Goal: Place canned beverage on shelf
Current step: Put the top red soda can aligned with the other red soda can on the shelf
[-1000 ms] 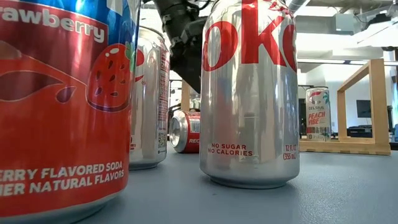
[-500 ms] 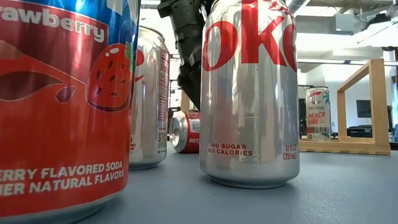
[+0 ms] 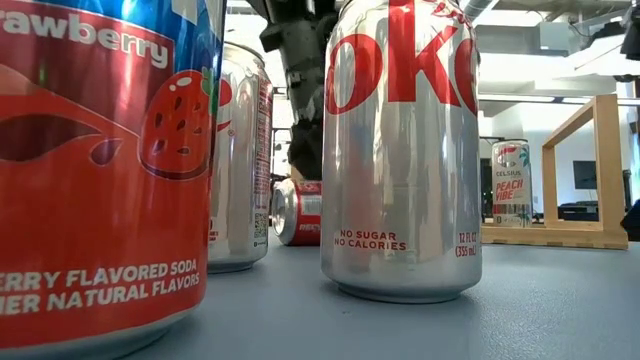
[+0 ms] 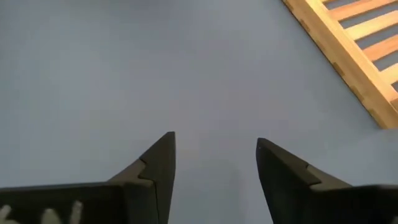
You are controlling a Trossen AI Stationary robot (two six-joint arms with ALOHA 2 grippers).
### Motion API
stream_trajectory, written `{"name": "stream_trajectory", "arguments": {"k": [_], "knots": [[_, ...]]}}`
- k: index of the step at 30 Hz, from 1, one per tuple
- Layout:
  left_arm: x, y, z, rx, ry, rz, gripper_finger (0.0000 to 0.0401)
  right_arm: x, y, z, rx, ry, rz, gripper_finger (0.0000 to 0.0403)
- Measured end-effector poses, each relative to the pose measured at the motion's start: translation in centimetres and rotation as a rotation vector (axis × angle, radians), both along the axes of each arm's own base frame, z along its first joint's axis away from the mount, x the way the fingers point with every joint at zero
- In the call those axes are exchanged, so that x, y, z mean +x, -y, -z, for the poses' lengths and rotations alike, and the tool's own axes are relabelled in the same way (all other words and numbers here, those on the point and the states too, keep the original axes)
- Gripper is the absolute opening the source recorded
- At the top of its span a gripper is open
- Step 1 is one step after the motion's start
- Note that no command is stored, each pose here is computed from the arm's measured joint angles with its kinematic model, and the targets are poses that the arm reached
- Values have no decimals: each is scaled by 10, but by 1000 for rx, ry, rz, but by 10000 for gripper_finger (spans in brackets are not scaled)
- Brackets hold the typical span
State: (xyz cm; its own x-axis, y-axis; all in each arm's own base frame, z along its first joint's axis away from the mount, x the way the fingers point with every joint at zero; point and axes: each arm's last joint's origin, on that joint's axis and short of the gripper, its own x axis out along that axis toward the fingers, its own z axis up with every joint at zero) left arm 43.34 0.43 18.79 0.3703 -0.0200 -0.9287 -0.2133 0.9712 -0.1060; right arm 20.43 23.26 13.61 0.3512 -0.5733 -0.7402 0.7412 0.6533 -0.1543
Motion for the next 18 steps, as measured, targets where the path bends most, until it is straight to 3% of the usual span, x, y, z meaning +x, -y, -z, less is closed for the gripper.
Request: {"name": "stream_trajectory", "arguments": {"k": [10,18], "knots": [[8,-2,25,-72,-43,3,330,8,1,1,15,-9,-32,189],[11,-1,21,-47,18,-7,277,9,0,1,20,13,-29,179]]}}
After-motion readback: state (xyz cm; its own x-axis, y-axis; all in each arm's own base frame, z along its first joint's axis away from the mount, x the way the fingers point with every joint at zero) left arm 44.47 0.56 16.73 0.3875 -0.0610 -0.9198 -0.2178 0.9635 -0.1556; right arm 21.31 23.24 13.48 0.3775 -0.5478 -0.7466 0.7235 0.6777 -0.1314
